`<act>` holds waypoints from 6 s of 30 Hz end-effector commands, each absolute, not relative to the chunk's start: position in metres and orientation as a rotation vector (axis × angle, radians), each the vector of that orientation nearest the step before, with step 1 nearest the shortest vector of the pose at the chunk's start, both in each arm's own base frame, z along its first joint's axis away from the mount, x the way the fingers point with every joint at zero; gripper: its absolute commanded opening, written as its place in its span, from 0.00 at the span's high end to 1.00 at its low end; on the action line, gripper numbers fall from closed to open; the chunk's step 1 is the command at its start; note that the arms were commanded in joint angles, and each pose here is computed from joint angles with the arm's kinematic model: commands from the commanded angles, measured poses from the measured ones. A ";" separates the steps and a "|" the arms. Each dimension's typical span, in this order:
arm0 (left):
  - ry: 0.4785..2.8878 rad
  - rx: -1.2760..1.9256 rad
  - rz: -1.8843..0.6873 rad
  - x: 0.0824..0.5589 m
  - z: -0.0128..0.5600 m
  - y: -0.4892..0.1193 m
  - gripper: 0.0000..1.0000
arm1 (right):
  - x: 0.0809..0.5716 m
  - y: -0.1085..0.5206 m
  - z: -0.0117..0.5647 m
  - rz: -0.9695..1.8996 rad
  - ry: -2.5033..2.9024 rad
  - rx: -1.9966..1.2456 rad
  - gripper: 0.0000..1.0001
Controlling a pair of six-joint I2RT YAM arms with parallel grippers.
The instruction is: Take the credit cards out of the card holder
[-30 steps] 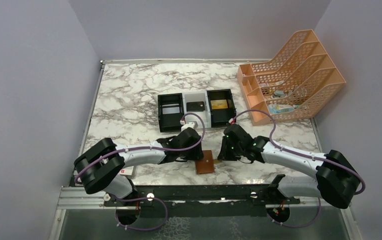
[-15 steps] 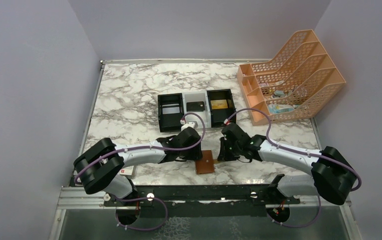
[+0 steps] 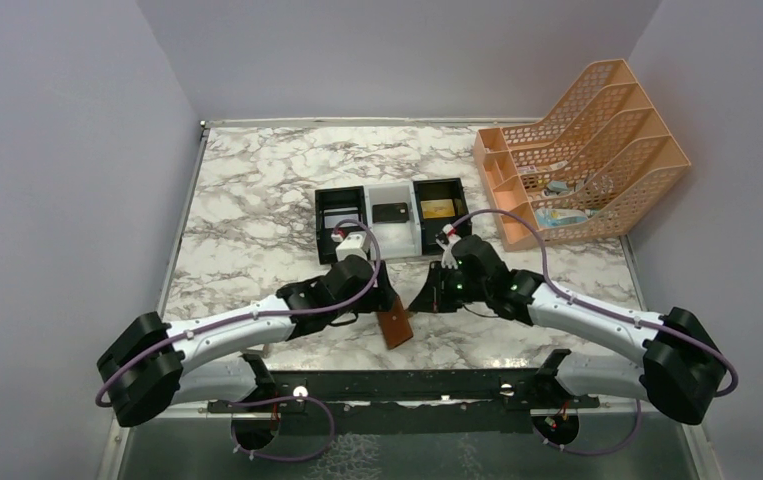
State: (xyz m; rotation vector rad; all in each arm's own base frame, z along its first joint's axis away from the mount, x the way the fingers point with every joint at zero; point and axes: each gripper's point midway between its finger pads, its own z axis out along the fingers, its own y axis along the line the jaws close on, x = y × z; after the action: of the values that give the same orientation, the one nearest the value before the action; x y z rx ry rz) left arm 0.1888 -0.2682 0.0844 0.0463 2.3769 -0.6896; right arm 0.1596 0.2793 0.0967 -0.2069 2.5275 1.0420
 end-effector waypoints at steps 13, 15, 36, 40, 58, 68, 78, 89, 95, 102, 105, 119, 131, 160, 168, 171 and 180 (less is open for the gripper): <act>2.251 -0.212 -0.516 0.195 0.104 -0.203 0.28 | 0.176 0.321 0.137 1.248 2.426 -0.237 0.99; 2.260 -0.206 -0.508 0.194 0.102 -0.203 0.28 | 0.183 0.310 0.127 1.138 2.451 -0.200 0.99; 2.359 0.057 -0.789 0.179 0.085 -0.273 0.35 | 0.182 0.219 0.028 0.882 2.650 0.019 0.99; 2.388 0.060 -0.825 0.175 0.079 -0.280 0.36 | 0.181 0.219 0.025 0.893 2.660 0.048 0.99; 2.487 0.045 -0.787 0.166 0.061 -0.278 0.38 | 0.179 0.217 0.016 0.869 2.688 0.059 0.99; 2.450 0.090 -0.890 0.159 0.074 -0.294 0.42 | 0.177 0.219 0.013 0.889 2.693 0.059 0.98; 2.379 0.254 -1.120 0.147 0.085 -0.337 0.45 | 0.182 0.213 0.021 0.859 2.647 0.114 0.85; 2.399 0.364 -1.092 0.144 0.072 -0.356 0.44 | 0.207 0.198 0.071 0.745 2.505 0.184 0.61; 2.430 0.393 -1.072 0.140 0.059 -0.353 0.44 | 0.217 0.214 0.108 0.831 2.454 0.131 0.61; 2.373 0.448 -1.083 0.143 0.072 -0.358 0.45 | 0.223 0.229 0.140 0.922 2.385 0.024 0.65; 2.363 0.483 -1.082 0.144 0.073 -0.361 0.50 | 0.218 0.244 0.143 1.019 2.392 -0.045 0.80; 2.366 0.553 -1.109 0.139 0.069 -0.367 0.53 | 0.210 0.272 0.099 1.156 2.526 -0.201 0.78; 2.344 0.519 -1.069 0.144 0.076 -0.359 0.49 | 0.199 0.245 0.028 0.933 2.724 -0.110 0.78; 2.359 0.316 -0.867 0.158 0.089 -0.306 0.31 | 0.173 0.229 0.013 0.986 2.705 0.115 0.88; 2.421 0.287 -0.924 0.153 0.067 -0.318 0.38 | 0.173 0.228 0.010 0.963 2.722 0.113 0.88; 2.416 0.269 -0.953 0.152 0.067 -0.321 0.42 | 0.171 0.228 0.009 0.974 2.726 0.112 0.88; 2.432 0.222 -0.954 0.155 0.065 -0.321 0.42 | 0.170 0.229 0.008 0.981 2.735 0.114 0.88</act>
State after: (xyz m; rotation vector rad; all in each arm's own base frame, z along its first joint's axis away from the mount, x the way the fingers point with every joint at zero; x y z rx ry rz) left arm 0.1519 -0.3193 0.0628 0.2556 2.4279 -0.9465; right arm 0.1704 0.2370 0.0176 0.0926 2.7099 1.0556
